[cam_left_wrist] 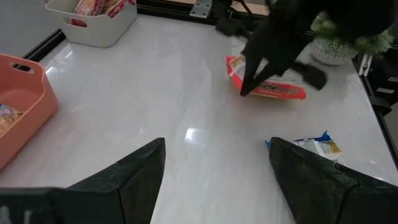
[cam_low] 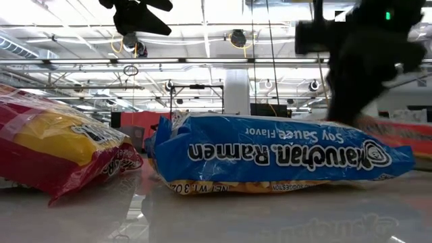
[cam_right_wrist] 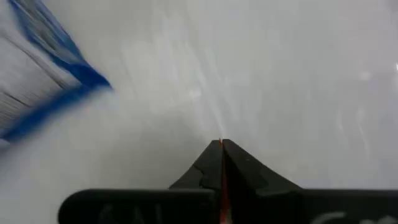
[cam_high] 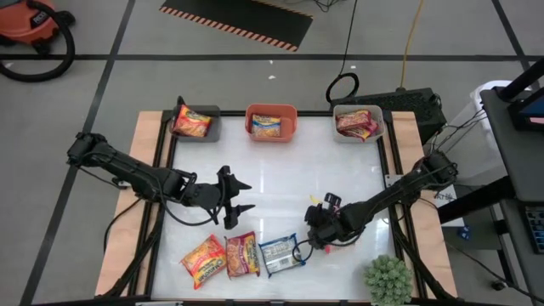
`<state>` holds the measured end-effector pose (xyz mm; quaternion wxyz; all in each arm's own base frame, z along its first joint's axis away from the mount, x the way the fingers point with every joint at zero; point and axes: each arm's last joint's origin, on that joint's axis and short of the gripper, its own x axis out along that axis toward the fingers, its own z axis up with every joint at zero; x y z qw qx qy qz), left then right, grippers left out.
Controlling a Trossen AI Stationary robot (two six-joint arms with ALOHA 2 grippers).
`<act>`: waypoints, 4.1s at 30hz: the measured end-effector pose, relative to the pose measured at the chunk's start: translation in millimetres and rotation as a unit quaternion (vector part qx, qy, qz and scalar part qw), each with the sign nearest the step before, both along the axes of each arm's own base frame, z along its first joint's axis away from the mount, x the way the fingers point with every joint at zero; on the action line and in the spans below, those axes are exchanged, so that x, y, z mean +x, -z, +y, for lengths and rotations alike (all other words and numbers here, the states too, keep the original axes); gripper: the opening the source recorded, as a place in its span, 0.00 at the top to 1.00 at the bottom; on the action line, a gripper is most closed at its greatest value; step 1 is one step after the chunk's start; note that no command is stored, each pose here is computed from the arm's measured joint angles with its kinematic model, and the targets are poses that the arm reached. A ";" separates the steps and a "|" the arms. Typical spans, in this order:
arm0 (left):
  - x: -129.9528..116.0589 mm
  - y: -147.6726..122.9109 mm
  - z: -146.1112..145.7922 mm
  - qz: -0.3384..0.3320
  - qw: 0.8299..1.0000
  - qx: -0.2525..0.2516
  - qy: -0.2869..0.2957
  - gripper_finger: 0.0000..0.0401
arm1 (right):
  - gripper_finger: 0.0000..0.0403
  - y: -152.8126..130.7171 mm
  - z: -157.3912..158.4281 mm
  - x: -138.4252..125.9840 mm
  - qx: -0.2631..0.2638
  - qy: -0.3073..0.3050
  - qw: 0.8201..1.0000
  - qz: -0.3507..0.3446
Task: Sort Maruchan noodles
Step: Put the right orange noodle pack into the black bin
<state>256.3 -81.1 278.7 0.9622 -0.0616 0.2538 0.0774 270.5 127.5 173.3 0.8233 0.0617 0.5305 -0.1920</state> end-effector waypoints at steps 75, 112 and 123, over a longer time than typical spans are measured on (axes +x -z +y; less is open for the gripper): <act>127.5 111.4 79.9 -0.184 0.925 -0.123 0.310 0.27 | 1.00 -169.8 -78.2 4.3 -0.208 -0.352 0.817 -0.407; 131.1 112.0 74.7 -0.314 0.863 -0.152 0.364 0.27 | 1.00 -175.1 -66.0 2.5 -0.148 -0.393 0.786 -0.453; 128.4 106.3 59.1 -0.337 0.838 -0.135 0.407 0.27 | 1.00 -176.4 -65.2 2.5 -0.152 -0.394 0.782 -0.458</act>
